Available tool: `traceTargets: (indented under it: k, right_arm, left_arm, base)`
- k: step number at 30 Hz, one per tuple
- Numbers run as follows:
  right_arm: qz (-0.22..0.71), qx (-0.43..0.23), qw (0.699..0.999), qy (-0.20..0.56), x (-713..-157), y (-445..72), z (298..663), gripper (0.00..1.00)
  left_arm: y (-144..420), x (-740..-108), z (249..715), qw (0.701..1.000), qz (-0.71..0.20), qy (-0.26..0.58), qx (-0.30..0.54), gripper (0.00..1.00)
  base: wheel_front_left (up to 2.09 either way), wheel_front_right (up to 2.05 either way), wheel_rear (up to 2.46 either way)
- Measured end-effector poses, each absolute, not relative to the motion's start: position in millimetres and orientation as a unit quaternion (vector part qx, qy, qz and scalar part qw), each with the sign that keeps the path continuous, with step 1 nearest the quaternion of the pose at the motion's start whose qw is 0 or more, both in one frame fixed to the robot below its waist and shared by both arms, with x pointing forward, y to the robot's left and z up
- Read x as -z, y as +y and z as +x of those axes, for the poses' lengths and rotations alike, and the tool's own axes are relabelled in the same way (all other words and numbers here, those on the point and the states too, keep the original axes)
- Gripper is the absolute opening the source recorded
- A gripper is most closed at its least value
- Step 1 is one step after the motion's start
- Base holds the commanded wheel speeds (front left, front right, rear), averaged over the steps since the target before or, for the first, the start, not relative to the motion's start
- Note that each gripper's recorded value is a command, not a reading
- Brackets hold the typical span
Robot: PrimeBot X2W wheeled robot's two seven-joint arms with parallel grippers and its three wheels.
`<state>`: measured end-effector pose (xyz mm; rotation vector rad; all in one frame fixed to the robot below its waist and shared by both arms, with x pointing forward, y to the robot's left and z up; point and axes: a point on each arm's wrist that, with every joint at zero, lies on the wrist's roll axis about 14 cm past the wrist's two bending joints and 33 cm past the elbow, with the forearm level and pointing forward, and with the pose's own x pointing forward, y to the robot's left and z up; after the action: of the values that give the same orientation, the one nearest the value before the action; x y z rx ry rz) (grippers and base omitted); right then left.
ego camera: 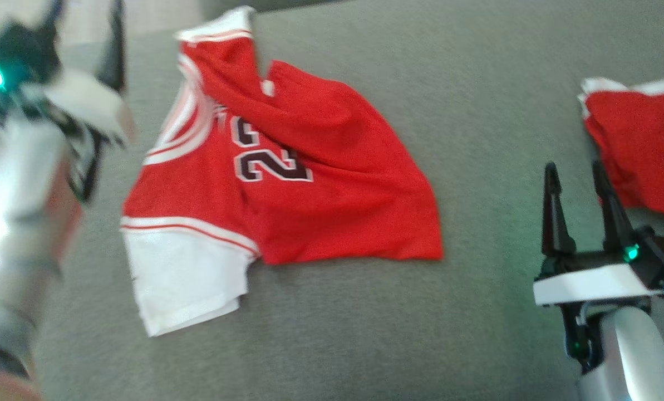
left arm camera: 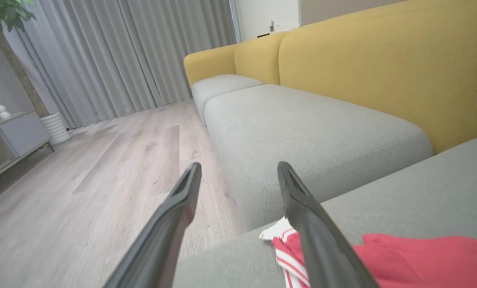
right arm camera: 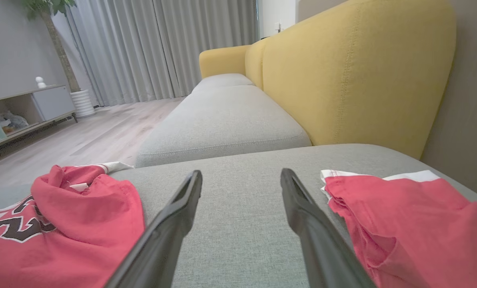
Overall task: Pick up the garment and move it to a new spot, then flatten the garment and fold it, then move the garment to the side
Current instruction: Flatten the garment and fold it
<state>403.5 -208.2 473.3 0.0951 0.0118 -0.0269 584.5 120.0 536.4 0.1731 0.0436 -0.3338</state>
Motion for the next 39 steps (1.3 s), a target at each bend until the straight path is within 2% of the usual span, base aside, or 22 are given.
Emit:
traceTargets:
  k: [3, 4, 10, 17, 31, 39]
  right_arm:
    - [0.046, 0.002, 0.999, 0.004, -474.6, -200.2, 401.9, 1.00]
    - [0.048, -0.006, 0.999, 0.002, -476.7, -194.1, 400.0, 1.00]
    - [0.049, -0.040, 0.998, -0.013, -488.8, -171.6, 393.9, 1.00]
    - [0.059, -0.063, 0.996, -0.013, -490.8, -155.2, 380.1, 1.00]
    - [0.067, -0.068, 0.995, -0.006, -486.4, -151.2, 377.1, 1.00]
    - [0.071, -0.059, 0.996, 0.006, -478.0, -156.3, 375.3, 1.00]
  left_arm:
    - [130.1, -518.6, 548.7, 0.985, 0.066, 0.037, 0.155, 1.00]
    - [131.8, -512.6, 523.7, 0.988, 0.046, 0.038, 0.145, 1.00]
    - [142.1, -511.2, 458.2, 0.994, -0.012, 0.024, 0.104, 1.00]
    - [137.4, -467.8, 383.5, 0.993, -0.053, 0.073, 0.073, 1.00]
    - [140.3, -457.8, 371.8, 0.993, -0.061, 0.091, 0.049, 1.00]
    - [151.4, -387.5, 347.7, 0.967, -0.039, 0.251, 0.026, 1.00]
  base:
    - [0.00, 0.00, 0.00]
    - [0.00, 0.00, 0.00]
    - [0.00, 0.00, 0.00]
    - [0.00, 0.00, 0.00]
    - [0.00, 0.00, 0.00]
    - [0.00, 0.00, 0.00]
